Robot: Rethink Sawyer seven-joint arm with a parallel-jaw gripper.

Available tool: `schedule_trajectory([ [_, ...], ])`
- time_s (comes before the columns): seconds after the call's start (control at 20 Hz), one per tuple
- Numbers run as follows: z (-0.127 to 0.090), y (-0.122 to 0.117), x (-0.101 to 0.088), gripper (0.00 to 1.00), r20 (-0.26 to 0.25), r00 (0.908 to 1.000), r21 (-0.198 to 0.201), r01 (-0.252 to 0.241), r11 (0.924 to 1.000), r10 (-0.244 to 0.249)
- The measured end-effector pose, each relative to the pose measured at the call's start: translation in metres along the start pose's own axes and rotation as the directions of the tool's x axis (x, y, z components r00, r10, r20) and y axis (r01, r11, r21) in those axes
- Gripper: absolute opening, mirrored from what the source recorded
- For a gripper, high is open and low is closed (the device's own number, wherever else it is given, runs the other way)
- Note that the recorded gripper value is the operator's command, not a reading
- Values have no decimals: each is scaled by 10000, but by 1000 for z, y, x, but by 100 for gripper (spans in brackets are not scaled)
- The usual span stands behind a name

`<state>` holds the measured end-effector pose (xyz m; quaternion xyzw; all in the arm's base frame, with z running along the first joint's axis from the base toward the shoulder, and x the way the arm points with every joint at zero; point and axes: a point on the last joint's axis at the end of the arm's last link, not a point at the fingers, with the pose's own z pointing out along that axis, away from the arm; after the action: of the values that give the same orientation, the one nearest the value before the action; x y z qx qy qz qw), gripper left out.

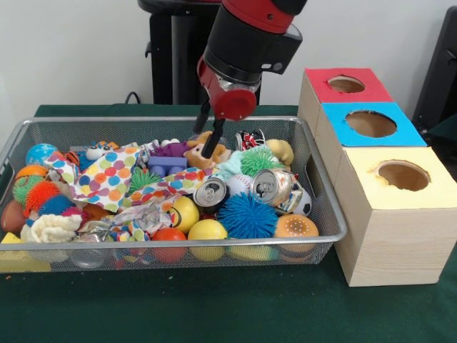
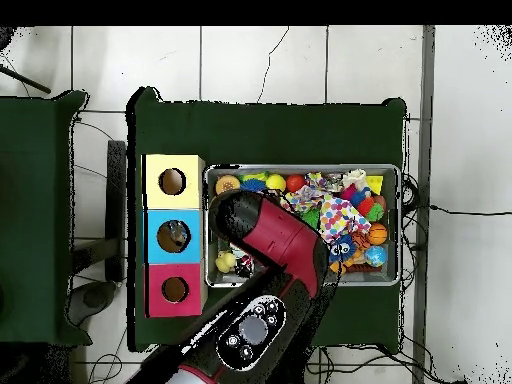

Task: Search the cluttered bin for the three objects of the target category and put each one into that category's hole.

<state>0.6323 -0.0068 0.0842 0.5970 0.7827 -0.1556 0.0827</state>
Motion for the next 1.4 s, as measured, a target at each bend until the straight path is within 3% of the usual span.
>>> schedule_trajectory([
  [0.45, 0, -40, -8, 100, 115, 9983, 144, -569, 9983, 568],
  [0.95, -1, -73, -23, 100, 498, 9915, -152, -1194, 9927, 1200],
  [1.4, 15, -77, -26, 100, 865, 9876, -450, -1274, 9908, 1309],
])
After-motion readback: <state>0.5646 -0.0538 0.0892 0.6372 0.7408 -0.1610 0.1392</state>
